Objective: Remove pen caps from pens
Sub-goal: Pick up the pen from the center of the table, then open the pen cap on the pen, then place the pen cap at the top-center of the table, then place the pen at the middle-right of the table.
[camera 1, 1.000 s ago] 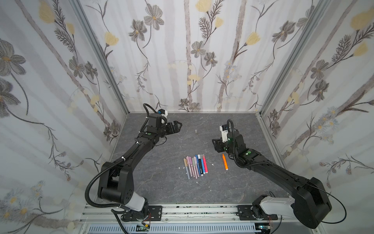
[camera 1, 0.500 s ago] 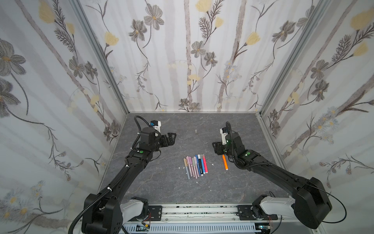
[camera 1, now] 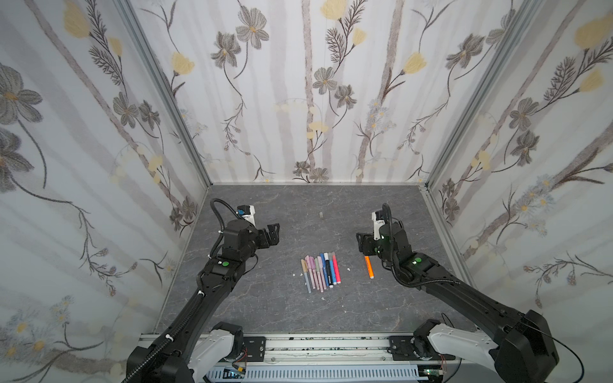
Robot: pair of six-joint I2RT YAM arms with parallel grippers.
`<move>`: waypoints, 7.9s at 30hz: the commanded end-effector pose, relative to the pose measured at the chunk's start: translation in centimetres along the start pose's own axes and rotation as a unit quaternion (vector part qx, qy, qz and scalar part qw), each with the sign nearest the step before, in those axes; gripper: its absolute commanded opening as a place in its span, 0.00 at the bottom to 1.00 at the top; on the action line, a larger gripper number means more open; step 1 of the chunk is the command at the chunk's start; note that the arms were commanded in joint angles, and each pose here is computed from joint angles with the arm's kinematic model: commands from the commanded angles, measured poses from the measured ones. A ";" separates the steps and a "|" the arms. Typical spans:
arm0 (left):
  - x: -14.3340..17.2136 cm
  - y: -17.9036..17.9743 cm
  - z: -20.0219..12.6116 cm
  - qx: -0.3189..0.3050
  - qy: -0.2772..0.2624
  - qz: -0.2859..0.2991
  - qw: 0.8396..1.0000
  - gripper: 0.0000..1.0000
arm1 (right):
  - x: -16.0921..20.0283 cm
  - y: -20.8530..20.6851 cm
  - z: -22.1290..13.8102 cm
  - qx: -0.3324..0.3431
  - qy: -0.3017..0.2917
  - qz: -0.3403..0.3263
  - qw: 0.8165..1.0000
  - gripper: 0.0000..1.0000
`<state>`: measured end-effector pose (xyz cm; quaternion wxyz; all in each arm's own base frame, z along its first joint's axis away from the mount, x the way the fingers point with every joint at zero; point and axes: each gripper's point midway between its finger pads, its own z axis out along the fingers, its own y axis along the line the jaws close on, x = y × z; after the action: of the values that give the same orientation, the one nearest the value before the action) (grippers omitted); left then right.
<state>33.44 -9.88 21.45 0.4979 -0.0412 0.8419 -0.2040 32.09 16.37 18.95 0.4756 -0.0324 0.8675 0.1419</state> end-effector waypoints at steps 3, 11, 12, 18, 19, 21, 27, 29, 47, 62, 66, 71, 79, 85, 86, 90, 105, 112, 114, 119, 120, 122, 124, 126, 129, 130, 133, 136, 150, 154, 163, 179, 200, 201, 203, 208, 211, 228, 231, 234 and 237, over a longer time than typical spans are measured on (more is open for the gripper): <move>-0.9 -0.6 0.0 0.018 -0.021 -0.012 1.000 1.00 | 0.1 0.5 -0.4 -0.033 0.007 -0.005 0.999 0.64; 0.7 0.1 1.0 0.006 0.009 -0.031 0.999 1.00 | 4.9 3.7 2.6 -0.034 0.119 0.001 0.992 0.56; 0.8 0.1 1.1 0.007 0.011 -0.032 0.999 1.00 | 5.3 3.9 3.0 -0.028 0.127 -0.002 0.991 0.55; 1.4 0.5 1.8 -0.002 0.028 -0.029 0.999 1.00 | 7.4 5.1 5.2 -0.007 0.179 -0.010 0.984 0.50; 1.5 0.5 2.0 -0.002 0.031 -0.029 0.999 1.00 | 7.8 5.4 5.5 -0.004 0.190 -0.013 0.982 0.49; 1.7 0.5 2.2 -0.002 0.034 -0.029 0.999 1.00 | 8.6 5.8 6.1 -0.001 0.209 -0.021 0.978 0.47; 2.3 0.7 2.5 -0.001 0.037 -0.031 0.999 1.00 | 11.4 6.3 7.5 0.007 0.254 -0.033 0.967 0.40; 2.4 0.8 2.6 -0.001 0.038 -0.030 0.999 1.00 | 11.8 6.4 7.6 0.007 0.260 -0.034 0.965 0.39; 2.7 0.6 3.0 0.007 0.041 -0.031 0.999 1.00 | 15.9 6.8 7.8 0.020 0.300 -0.051 0.952 0.33; 2.8 -0.5 3.5 0.038 0.051 -0.043 0.997 1.00 | 19.3 5.1 7.0 0.033 0.330 -0.062 0.941 0.21; 3.0 -1.9 4.1 0.073 0.066 -0.064 0.993 1.00 | 19.0 5.0 6.3 0.025 0.323 -0.056 0.944 0.15; 3.8 -5.0 4.8 0.131 0.092 -0.079 0.984 1.00 | 16.6 5.4 5.4 -0.007 0.290 -0.052 0.955 0.11; 5.0 -12.7 5.0 0.266 0.129 -0.110 0.949 1.00 | 9.5 8.0 3.2 -0.123 0.197 -0.035 0.972 0.08; 6.1 -16.9 5.6 0.321 0.162 -0.141 0.922 1.00 | 5.2 9.0 1.7 -0.163 0.137 -0.025 0.977 0.06; 6.4 -17.4 5.9 0.326 0.168 -0.145 0.919 1.00 | 4.7 9.3 1.5 -0.170 0.128 -0.023 0.977 0.06; 7.6 -19.1 7.5 0.342 0.194 -0.169 0.904 0.90 | 3.4 10.0 1.1 -0.188 0.106 -0.020 0.976 0.05; 8.3 -22.1 10.2 0.348 0.216 -0.159 0.898 0.61 | 3.0 10.3 1.4 -0.191 0.097 -0.013 0.977 0.04; 8.7 -22.2 10.2 0.346 0.220 -0.159 0.898 0.47 | 3.2 10.2 1.7 -0.189 0.101 -0.005 0.977 0.04; 8.7 -22.3 10.2 0.346 0.221 -0.157 0.898 0.42 | 3.3 10.3 1.7 -0.191 0.101 -0.003 0.976 0.04; 8.6 -22.3 10.2 0.347 0.221 -0.155 0.898 0.34 | 3.1 10.3 1.8 -0.191 0.098 -0.002 0.977 0.04; 8.7 -22.3 10.2 0.346 0.222 -0.154 0.898 0.33 | 3.2 10.3 1.8 -0.190 0.099 -0.002 0.977 0.04; 8.8 -22.2 10.2 0.346 0.222 -0.154 0.898 0.30 | 3.2 10.2 1.8 -0.190 0.099 0.000 0.977 0.04; 8.8 -22.3 10.1 0.347 0.224 -0.154 0.898 0.29 | 3.2 10.2 1.9 -0.190 0.099 0.001 0.977 0.04; 8.8 -22.3 10.1 0.347 0.224 -0.153 0.898 0.26 | 3.2 10.2 2.0 -0.191 0.100 0.002 0.977 0.04; 8.9 -22.3 10.1 0.348 0.226 -0.153 0.897 0.16 | 3.1 10.3 2.0 -0.192 0.100 0.004 0.976 0.04; 8.8 -22.4 10.0 0.349 0.226 -0.153 0.896 0.13 | 3.1 10.3 2.1 -0.193 0.098 0.004 0.976 0.04; 8.7 -22.5 9.9 0.351 0.227 -0.154 0.895 0.05 | 3.1 10.2 2.1 -0.191 0.099 0.004 0.976 0.05; 8.5 -22.6 9.8 0.351 0.230 -0.164 0.893 0.00 | 3.0 10.2 2.0 -0.195 0.091 0.005 0.977 0.20; 7.9 -23.8 9.4 0.361 0.267 -0.228 0.864 0.00 | 1.9 10.0 1.6 -0.221 0.019 0.012 0.975 0.19; 7.9 -23.8 9.4 0.359 0.268 -0.233 0.863 0.00 | 2.1 9.6 1.6 -0.215 0.015 0.012 0.976 0.11; 8.2 -20.9 12.1 0.315 0.258 -0.217 0.887 0.00 | 3.2 8.7 0.4 -0.204 0.030 0.009 0.978 0.00; 3.2 -15.5 19.5 0.225 0.221 -0.160 0.935 0.00 | 9.2 4.1 -2.0 -0.134 0.069 0.023 0.988 0.00; 8.0 -6.7 26.3 0.126 0.268 -0.147 0.944 0.05 | 14.7 -1.5 5.9 0.083 0.194 -0.037 0.977 0.00; 8.2 -6.7 26.6 0.127 0.270 -0.150 0.943 0.06 | 14.9 -1.5 6.1 0.084 0.197 -0.038 0.976 0.00; 8.7 -6.7 27.1 0.130 0.273 -0.155 0.941 0.09 | 15.3 -1.6 6.3 0.089 0.204 -0.041 0.974 0.00; 9.7 -6.9 28.0 0.135 0.281 -0.159 0.937 0.14 | 15.9 -1.7 6.5 0.089 0.211 -0.044 0.972 0.00; 10.1 -7.2 28.3 0.140 0.283 -0.163 0.935 0.19 | 15.9 -2.1 6.4 0.099 0.213 -0.047 0.971 0.04; 11.2 -8.5 28.9 0.153 0.288 -0.164 0.931 0.25 | 16.4 -3.2 6.5 0.131 0.225 -0.060 0.964 0.18; 11.1 -8.5 28.9 0.152 0.288 -0.163 0.932 0.26 | 16.5 -3.4 6.4 0.134 0.226 -0.061 0.963 0.24; 10.5 -8.7 28.6 0.154 0.283 -0.162 0.933 0.26 | 16.3 -3.5 6.1 0.136 0.224 -0.061 0.963 0.29; 9.1 -8.9 27.8 0.159 0.270 -0.161 0.936 0.27 | 16.1 -3.5 5.9 0.136 0.221 -0.062 0.964 0.33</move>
<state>50.99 -29.17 3.70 0.1920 -0.0398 0.8912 -0.4090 29.47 16.75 1.91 0.2899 -0.0495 0.9558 -0.0001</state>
